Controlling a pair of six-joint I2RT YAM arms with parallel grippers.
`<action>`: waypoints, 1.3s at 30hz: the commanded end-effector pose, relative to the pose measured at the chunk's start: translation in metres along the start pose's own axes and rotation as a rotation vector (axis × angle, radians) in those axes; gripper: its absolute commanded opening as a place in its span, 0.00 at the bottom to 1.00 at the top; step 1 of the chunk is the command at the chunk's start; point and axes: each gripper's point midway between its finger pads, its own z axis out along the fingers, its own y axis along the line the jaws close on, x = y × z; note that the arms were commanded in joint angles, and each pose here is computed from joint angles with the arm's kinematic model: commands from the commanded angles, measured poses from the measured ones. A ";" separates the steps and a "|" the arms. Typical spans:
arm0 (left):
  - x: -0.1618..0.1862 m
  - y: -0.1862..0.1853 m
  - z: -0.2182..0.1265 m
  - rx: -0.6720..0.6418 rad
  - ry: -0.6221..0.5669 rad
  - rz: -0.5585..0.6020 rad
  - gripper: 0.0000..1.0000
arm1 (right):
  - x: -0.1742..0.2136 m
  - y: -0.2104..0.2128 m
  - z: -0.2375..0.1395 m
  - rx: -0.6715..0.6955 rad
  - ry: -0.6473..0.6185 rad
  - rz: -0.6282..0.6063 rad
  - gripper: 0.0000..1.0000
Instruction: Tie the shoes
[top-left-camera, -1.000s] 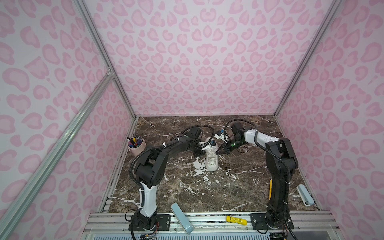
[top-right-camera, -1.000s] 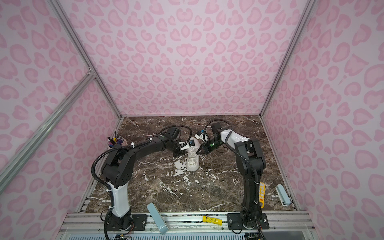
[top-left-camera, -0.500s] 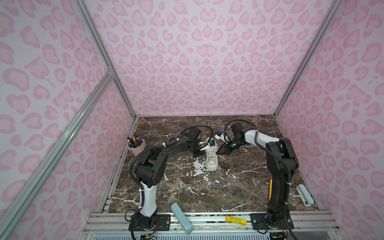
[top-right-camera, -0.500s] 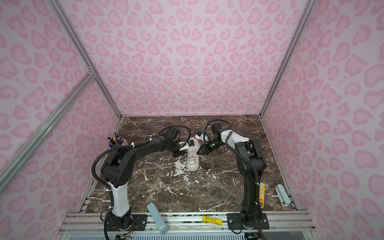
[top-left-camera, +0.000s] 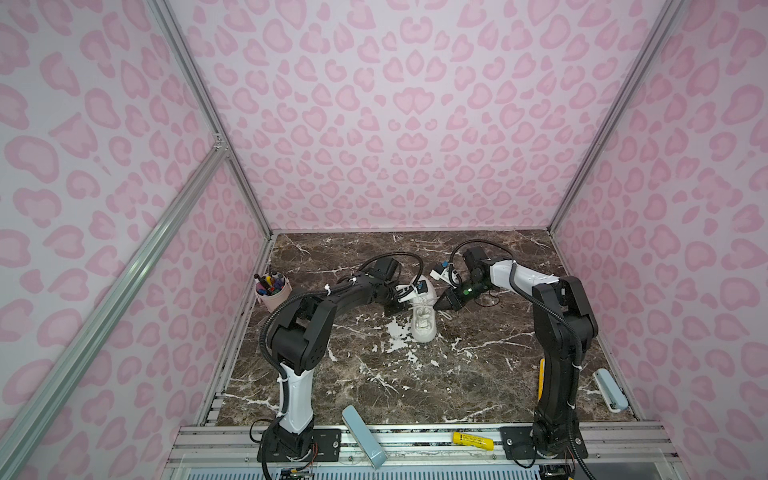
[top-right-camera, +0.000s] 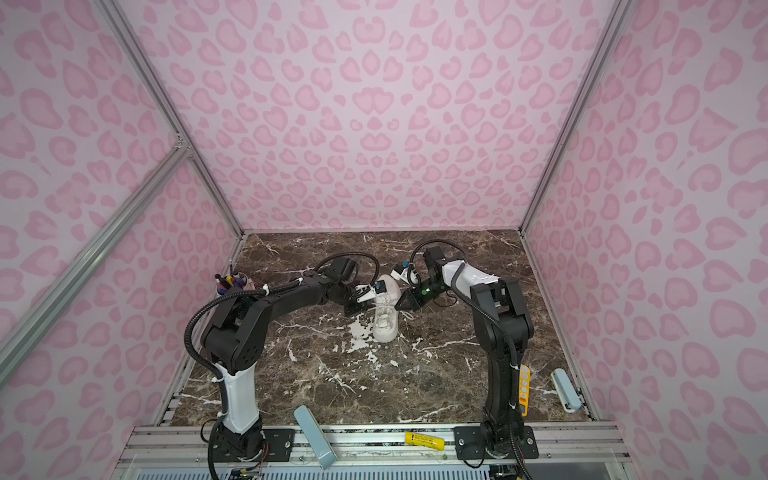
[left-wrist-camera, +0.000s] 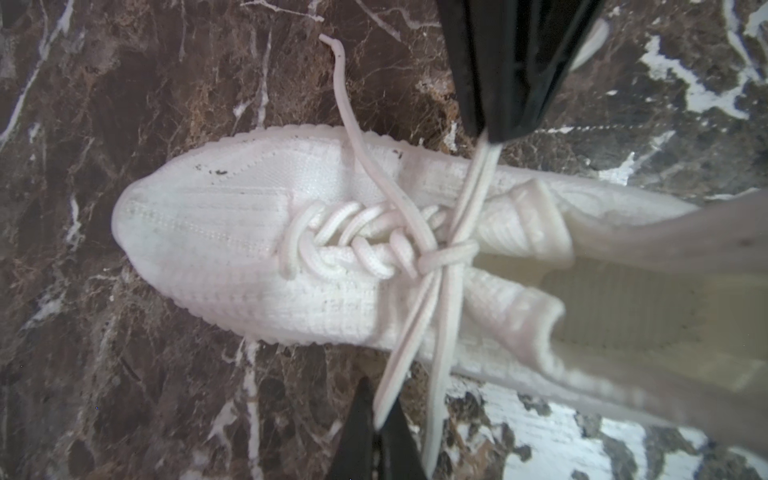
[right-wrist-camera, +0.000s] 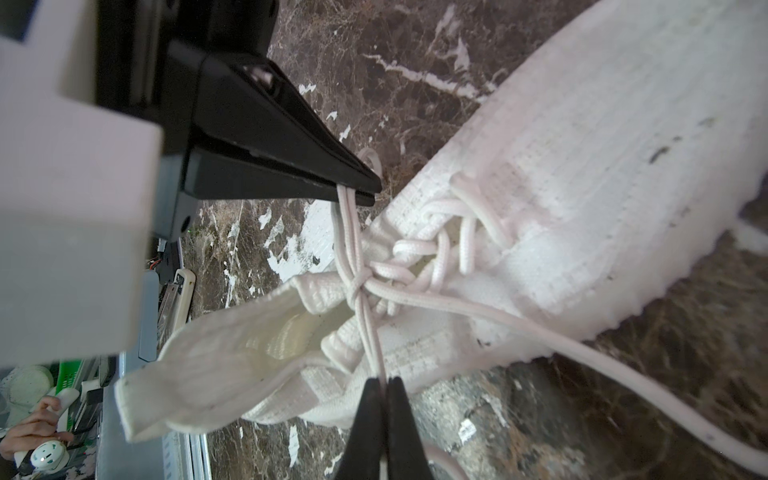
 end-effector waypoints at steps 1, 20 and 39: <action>0.053 0.014 -0.010 -0.082 0.220 -0.056 0.03 | 0.045 -0.018 -0.004 0.107 0.169 0.115 0.00; 0.065 0.011 -0.016 -0.084 0.237 -0.063 0.03 | 0.054 -0.023 -0.005 0.134 0.205 0.117 0.00; 0.057 0.017 -0.016 -0.089 0.218 -0.070 0.02 | 0.054 -0.028 -0.010 0.144 0.206 0.126 0.00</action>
